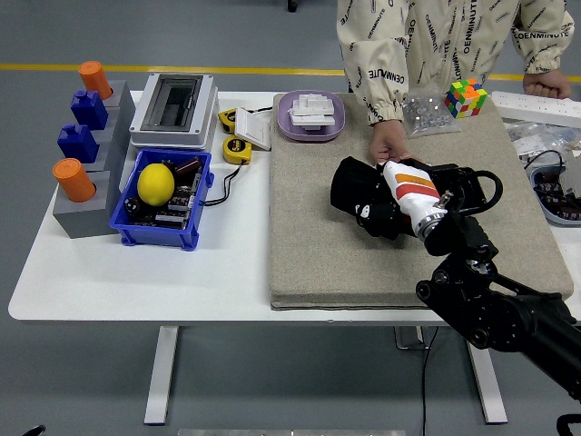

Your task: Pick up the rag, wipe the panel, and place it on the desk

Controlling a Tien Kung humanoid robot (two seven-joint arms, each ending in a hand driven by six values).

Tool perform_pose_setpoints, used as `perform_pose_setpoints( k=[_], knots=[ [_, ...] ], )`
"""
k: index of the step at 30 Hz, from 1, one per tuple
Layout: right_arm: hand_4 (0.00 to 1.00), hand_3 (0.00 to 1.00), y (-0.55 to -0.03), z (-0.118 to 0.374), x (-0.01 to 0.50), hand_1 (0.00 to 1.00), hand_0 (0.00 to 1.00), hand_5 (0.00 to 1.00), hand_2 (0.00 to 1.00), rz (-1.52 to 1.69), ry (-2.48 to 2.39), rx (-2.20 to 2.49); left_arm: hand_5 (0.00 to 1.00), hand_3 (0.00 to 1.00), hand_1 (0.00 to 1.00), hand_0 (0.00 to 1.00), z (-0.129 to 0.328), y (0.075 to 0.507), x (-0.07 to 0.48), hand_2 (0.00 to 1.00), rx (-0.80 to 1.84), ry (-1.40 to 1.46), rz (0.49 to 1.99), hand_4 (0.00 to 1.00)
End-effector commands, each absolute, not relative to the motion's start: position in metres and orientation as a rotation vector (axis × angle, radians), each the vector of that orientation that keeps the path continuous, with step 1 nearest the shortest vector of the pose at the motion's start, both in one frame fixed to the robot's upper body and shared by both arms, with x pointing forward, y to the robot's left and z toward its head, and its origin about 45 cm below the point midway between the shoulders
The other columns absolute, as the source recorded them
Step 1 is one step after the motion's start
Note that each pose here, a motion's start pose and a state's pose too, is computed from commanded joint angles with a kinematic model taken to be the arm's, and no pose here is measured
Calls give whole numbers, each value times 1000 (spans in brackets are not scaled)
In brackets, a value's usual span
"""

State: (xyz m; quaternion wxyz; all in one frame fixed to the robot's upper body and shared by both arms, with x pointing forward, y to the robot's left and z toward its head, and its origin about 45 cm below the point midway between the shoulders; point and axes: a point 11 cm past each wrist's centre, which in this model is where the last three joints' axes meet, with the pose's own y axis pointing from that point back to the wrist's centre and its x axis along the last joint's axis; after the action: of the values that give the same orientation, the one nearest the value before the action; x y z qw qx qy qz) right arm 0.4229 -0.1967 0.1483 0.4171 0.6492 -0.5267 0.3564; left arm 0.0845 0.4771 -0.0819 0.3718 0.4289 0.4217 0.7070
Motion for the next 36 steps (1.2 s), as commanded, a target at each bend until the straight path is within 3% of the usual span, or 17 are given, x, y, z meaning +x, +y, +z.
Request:
perform_pose_setpoints(
  k=[15,36],
  knots=[
    [871,514,-282,151,425,444,322,262,493,839,-1384,1452,438,562,640,612,-83,476,82,655,1093,1089,1817,627],
    [870,513,-350,148,412,444,321,264,492,794,-1388,1316,438,562,641,613,-84,476,77,655,1101,1097,1813,627]
  ],
)
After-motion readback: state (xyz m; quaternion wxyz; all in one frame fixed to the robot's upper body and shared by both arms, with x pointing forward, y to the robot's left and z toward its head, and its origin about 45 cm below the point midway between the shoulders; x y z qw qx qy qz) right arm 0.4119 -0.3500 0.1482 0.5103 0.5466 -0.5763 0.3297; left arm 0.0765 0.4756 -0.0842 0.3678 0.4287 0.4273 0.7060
